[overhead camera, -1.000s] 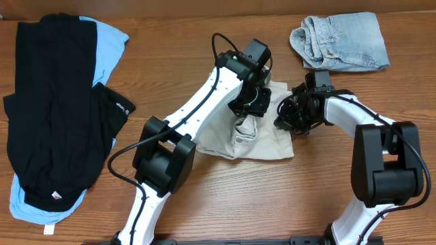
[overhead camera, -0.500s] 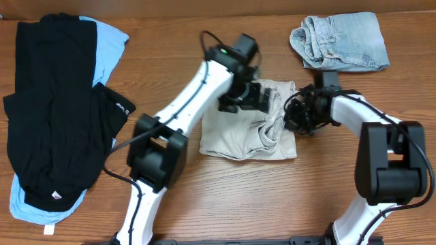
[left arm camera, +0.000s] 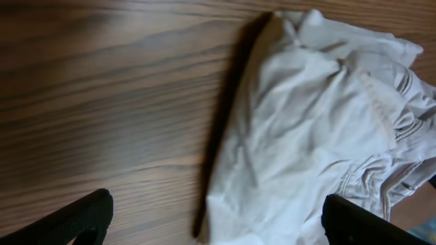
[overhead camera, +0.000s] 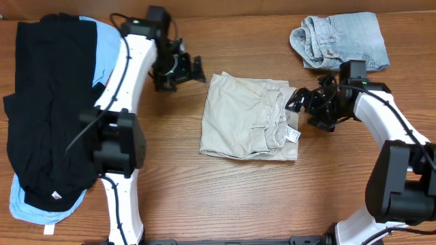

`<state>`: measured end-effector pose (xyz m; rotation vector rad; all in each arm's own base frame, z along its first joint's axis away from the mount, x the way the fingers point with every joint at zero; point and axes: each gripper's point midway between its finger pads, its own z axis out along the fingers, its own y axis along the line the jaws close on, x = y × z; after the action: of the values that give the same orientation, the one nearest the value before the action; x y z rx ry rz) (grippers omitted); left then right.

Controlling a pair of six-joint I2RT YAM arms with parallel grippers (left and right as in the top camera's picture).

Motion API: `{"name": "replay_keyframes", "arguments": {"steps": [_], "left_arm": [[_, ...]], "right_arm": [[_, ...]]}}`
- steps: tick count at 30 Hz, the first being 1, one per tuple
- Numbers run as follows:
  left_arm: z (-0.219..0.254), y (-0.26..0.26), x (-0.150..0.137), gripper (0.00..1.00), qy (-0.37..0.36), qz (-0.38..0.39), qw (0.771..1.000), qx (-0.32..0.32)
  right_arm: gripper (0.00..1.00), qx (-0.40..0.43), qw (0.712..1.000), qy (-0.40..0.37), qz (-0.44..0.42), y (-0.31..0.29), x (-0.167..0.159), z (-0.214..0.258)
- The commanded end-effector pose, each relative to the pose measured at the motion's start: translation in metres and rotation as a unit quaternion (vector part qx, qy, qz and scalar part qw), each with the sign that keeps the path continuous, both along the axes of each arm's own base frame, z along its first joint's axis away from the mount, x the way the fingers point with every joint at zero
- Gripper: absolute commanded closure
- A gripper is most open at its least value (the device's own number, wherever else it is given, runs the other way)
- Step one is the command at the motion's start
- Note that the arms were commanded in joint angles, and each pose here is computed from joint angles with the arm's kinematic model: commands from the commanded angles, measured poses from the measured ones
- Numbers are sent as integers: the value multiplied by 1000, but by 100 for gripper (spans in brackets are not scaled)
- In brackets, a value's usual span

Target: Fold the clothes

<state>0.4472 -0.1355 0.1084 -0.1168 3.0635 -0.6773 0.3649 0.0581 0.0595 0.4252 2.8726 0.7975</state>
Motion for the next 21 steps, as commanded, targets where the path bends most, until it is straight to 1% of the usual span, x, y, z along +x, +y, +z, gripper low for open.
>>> {"name": "replay_keyframes", "arguments": {"steps": [1, 7, 9, 11, 14, 17, 21], "left_arm": [[11, 9, 3, 0, -24, -26, 999, -5], [11, 9, 1, 0, -28, -43, 999, -2], [11, 7, 0, 0, -30, -49, 998, -2], [10, 6, 0, 0, -30, -51, 998, 5], [8, 9, 0, 0, -32, -54, 998, 24], [8, 7, -1, 0, -32, -56, 998, 24], [8, 6, -1, 0, -32, -57, 998, 24]], "right_arm": [[0, -42, 998, -28, 45, 11, 3, 5], [0, -97, 992, -29, 79, 30, -2, -3], [0, -125, 990, -17, 58, 22, -3, -7], [0, -128, 991, -9, 47, 16, -4, -4], [0, -129, 991, -7, 19, -4, -3, 19], [0, -129, 991, -26, -3, -21, 0, 51], [0, -106, 992, -66, 27, -13, -1, 78]]}}
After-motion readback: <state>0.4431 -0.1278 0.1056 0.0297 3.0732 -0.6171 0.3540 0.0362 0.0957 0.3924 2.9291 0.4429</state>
